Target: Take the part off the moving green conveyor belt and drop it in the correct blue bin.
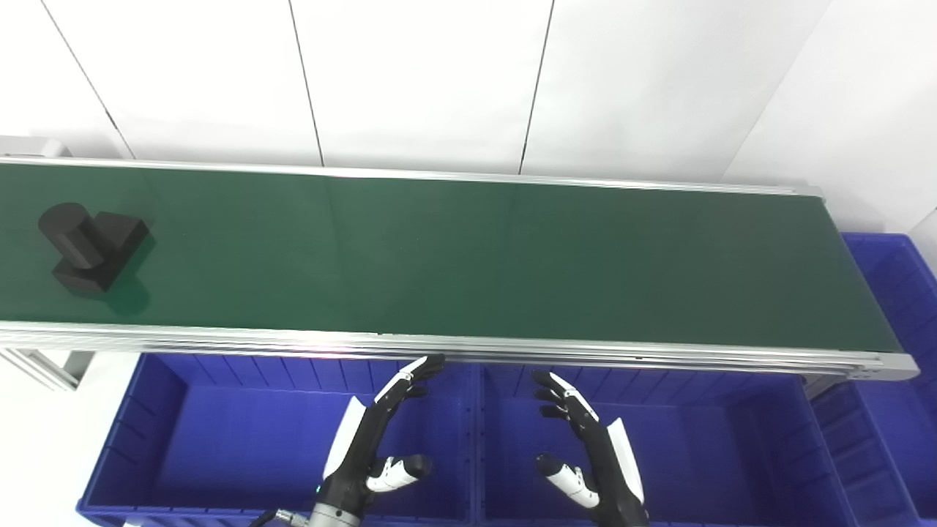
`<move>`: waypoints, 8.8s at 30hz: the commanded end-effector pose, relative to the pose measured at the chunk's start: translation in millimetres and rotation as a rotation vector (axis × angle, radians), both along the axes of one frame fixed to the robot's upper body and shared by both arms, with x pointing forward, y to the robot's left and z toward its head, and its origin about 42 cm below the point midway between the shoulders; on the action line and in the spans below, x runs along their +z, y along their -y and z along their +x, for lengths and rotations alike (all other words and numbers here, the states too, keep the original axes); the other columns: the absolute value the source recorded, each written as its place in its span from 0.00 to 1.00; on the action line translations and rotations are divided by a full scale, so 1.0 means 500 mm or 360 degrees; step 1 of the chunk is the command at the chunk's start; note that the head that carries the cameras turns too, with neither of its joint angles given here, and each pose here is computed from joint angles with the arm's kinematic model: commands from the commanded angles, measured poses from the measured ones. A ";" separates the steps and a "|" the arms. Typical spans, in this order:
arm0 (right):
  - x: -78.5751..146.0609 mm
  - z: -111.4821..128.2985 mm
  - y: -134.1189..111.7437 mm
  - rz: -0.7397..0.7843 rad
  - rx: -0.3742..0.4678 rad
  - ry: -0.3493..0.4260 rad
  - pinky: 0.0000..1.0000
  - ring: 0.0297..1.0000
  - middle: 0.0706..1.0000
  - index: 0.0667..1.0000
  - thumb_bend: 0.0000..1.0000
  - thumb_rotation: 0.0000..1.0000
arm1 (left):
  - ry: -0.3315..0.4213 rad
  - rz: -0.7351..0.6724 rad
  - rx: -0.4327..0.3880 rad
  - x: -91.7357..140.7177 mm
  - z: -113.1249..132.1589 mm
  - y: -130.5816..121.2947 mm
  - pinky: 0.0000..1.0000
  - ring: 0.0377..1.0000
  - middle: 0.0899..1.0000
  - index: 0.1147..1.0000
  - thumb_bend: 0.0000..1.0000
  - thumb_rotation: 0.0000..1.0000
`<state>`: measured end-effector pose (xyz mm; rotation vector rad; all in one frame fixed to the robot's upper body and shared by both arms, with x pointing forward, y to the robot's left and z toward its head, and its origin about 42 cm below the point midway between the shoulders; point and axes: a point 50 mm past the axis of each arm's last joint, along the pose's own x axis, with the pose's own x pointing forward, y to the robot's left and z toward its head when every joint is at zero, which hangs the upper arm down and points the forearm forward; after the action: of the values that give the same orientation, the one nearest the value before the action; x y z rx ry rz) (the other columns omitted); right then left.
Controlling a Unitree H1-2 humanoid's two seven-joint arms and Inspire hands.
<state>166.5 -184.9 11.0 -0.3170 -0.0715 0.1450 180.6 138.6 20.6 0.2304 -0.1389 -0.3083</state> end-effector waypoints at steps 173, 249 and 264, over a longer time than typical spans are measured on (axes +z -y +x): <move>0.291 0.249 0.171 0.0226 -0.0166 0.0812 0.73 0.80 0.86 0.88 1.00 0.84 | -0.0030 -0.0020 0.0013 -0.039 0.047 0.090 0.73 0.84 0.84 0.75 1.00 0.94; 0.297 0.560 -0.116 -0.0484 0.0397 0.0621 0.32 0.41 0.59 0.67 1.00 0.39 | -0.0003 -0.0089 -0.0005 -0.021 0.031 0.111 0.70 0.82 0.84 0.74 1.00 0.94; 0.263 0.563 -0.113 -0.0481 0.0373 0.0461 0.32 0.42 0.58 0.64 0.99 0.43 | -0.0010 -0.0116 -0.0023 -0.014 0.024 0.106 0.70 0.81 0.84 0.74 1.00 0.92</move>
<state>437.2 -136.7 120.0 -0.6503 -0.3205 0.3557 187.9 89.7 1.1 0.1993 -0.0861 -0.3169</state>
